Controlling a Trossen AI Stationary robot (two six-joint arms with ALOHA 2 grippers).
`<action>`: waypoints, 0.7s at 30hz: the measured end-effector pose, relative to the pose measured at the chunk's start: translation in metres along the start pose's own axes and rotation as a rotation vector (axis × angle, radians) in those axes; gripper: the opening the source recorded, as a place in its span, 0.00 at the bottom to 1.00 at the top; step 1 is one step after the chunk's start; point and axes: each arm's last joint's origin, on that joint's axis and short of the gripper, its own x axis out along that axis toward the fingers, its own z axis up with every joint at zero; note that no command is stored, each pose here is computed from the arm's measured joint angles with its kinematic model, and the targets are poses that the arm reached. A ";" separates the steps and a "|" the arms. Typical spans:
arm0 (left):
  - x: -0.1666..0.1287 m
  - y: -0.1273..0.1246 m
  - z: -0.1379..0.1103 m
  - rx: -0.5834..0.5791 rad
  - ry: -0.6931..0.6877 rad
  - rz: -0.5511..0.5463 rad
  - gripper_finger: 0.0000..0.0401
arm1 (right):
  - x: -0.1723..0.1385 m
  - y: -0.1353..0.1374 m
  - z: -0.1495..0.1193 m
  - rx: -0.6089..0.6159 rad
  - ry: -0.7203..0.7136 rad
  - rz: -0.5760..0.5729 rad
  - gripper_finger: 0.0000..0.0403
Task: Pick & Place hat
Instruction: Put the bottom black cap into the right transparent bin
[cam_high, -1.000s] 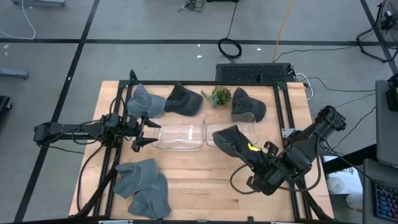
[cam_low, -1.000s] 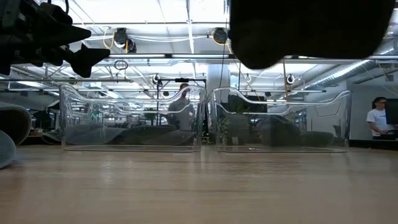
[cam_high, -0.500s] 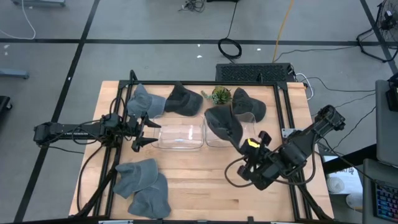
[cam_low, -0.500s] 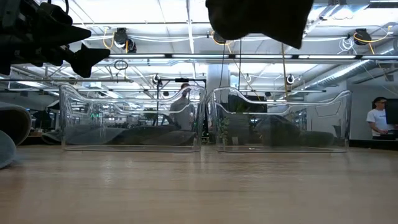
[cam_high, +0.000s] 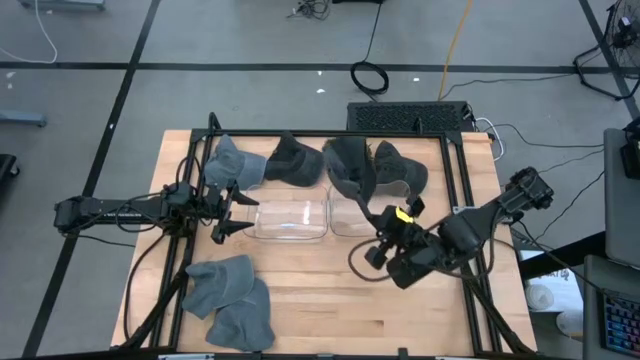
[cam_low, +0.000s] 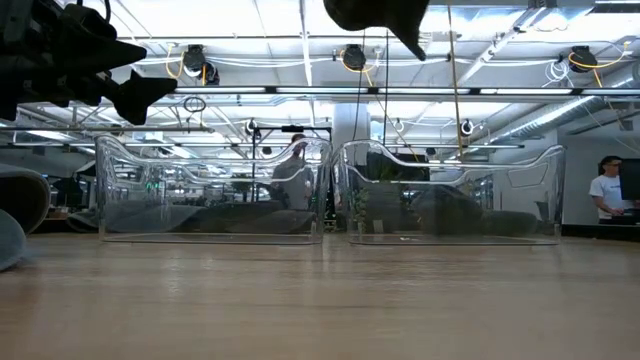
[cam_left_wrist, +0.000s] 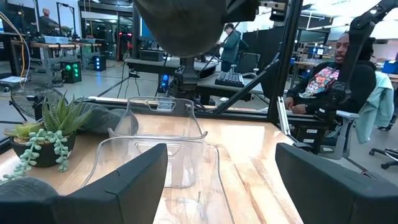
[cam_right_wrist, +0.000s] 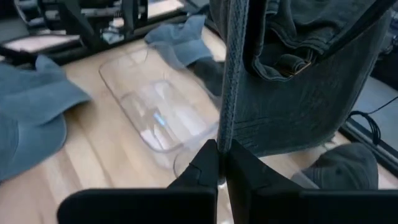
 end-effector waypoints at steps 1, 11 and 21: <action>0.000 0.000 0.001 -0.023 -0.009 -0.001 0.76 | 0.003 0.000 0.003 0.003 -0.013 -0.002 0.00; 0.000 0.001 0.009 -0.353 -0.107 0.041 0.76 | 0.019 0.002 0.027 0.005 -0.113 0.017 0.00; -0.003 -0.001 0.025 -0.442 -0.276 -0.002 0.76 | 0.015 0.015 0.049 -0.040 -0.269 0.098 0.00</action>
